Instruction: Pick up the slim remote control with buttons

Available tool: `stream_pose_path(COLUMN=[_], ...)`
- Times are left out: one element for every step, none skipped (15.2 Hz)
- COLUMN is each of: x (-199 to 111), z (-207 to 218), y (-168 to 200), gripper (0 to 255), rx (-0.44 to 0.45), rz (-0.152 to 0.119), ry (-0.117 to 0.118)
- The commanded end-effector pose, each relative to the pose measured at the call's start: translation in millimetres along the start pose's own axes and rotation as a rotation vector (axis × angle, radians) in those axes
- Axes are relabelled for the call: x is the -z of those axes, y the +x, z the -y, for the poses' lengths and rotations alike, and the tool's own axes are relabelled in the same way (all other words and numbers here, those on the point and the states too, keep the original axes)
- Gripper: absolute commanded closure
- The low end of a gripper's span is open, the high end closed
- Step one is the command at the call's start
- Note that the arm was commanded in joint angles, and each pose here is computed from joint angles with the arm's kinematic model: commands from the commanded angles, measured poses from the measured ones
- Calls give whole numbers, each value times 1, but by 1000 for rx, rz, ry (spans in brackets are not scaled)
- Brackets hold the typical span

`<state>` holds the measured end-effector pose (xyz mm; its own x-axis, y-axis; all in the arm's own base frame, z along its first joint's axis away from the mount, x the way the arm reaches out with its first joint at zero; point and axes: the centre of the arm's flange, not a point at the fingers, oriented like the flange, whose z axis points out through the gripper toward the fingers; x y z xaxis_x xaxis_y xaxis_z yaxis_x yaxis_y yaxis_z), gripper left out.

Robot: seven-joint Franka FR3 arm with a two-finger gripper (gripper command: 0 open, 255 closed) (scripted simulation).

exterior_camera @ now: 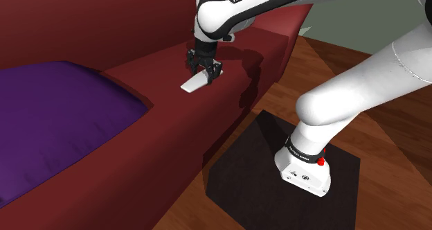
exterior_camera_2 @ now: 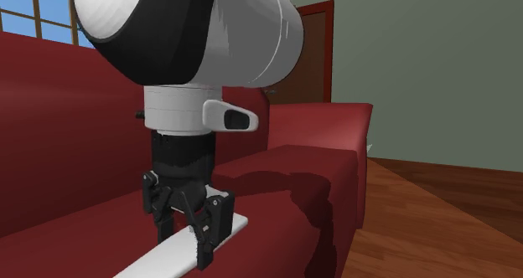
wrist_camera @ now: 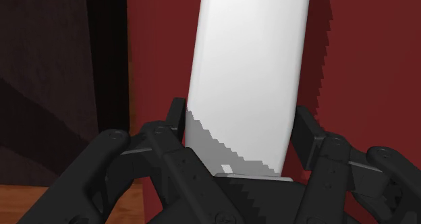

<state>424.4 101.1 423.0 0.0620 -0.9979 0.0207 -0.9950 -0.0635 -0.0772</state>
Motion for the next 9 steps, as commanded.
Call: stream_pose_path(x=[11,16,21,26,32,37,42,47,53], z=[1,1,1,2,2,3,3,3,4], y=[0,0,0,0,0,0,1,1,1], gripper=[255,255,255,255,255,255,255,255,255], rx=[0,0,0,0,0,0,0,0,0], rz=[0,0,0,0,0,0,0,0,0], ry=[0,0,0,0,0,0,0,0,0])
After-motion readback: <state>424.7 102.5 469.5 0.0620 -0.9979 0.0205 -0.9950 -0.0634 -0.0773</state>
